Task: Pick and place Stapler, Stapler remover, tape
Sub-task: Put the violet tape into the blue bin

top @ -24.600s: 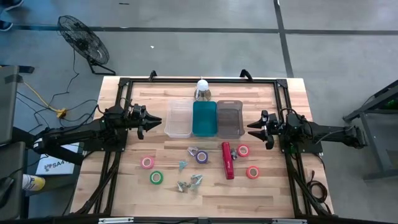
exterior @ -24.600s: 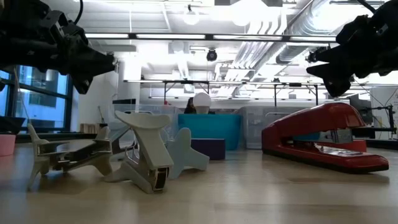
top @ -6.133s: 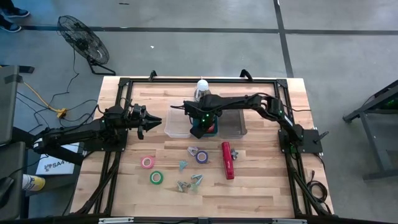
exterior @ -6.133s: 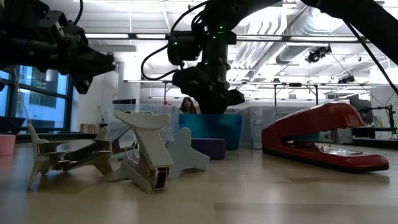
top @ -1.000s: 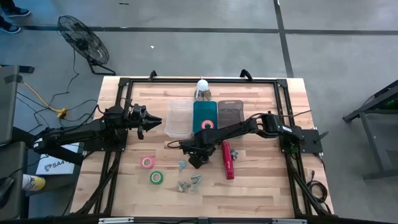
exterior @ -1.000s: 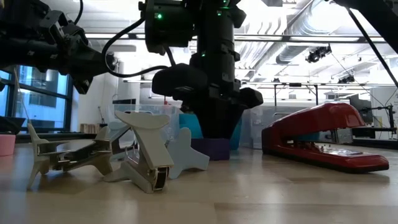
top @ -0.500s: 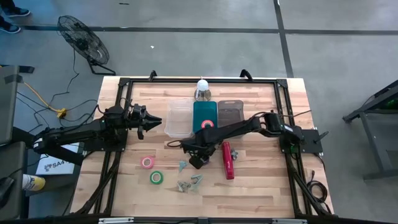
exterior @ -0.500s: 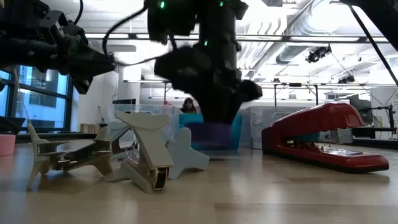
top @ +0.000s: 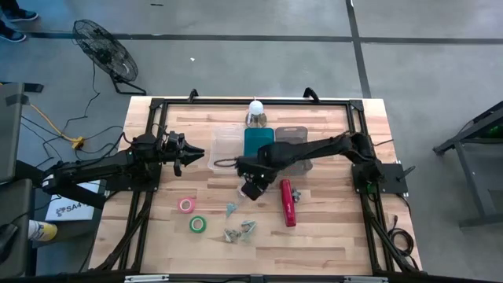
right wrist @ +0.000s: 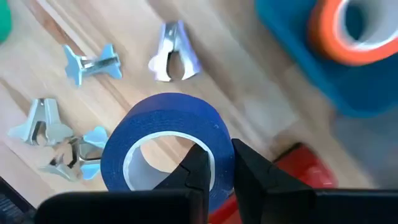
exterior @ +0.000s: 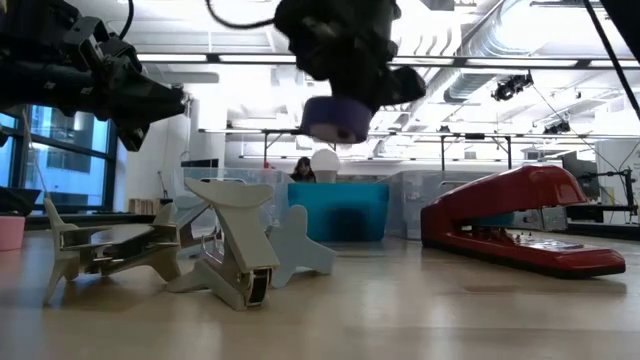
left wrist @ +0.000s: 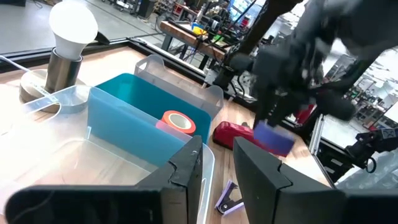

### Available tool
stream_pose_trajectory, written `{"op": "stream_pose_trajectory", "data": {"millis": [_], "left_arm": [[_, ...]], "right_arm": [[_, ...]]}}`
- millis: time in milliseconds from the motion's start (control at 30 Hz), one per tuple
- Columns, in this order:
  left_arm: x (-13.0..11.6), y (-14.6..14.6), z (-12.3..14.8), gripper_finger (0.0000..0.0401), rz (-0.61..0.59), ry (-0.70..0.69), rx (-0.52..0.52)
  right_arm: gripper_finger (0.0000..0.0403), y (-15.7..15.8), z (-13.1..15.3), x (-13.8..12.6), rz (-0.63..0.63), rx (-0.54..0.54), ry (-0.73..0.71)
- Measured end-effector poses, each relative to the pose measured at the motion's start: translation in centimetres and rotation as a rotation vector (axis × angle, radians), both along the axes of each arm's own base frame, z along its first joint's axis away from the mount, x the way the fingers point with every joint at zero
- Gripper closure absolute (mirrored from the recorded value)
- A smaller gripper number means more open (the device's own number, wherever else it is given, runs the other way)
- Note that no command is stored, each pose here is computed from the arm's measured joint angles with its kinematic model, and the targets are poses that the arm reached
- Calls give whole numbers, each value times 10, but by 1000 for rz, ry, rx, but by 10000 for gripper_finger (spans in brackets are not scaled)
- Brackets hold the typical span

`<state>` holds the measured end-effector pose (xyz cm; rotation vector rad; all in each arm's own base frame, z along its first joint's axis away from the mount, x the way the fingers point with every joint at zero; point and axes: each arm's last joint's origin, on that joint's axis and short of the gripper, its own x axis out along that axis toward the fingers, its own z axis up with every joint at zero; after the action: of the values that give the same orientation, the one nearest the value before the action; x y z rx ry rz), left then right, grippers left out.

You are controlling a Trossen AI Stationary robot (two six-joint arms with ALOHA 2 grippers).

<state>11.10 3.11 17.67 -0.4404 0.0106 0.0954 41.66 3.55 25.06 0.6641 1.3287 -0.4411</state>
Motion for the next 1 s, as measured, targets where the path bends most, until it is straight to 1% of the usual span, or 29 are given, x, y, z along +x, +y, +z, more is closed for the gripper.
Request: {"op": "stream_pose_trajectory", "data": {"millis": [133,267,433,600,733,867,1000], "left_arm": [[0,0,0,312,0,0,0],[0,0,0,312,1,0,0],[0,0,0,312,1,0,0],[0,0,0,312,0,0,0],[0,0,0,312,1,0,0],[0,0,0,312,1,0,0],[0,0,0,312,1,0,0]], "right_arm": [[368,-16,17,-7,30,-18,-33],[368,-37,24,-12,80,-63,-37],[367,-67,24,-14,159,-109,-37],[367,-98,24,-17,209,-218,-21],[367,-121,22,-19,240,-277,-1],[367,-142,19,-18,230,-304,-19],[367,-161,3,-15,213,-277,-1]]}}
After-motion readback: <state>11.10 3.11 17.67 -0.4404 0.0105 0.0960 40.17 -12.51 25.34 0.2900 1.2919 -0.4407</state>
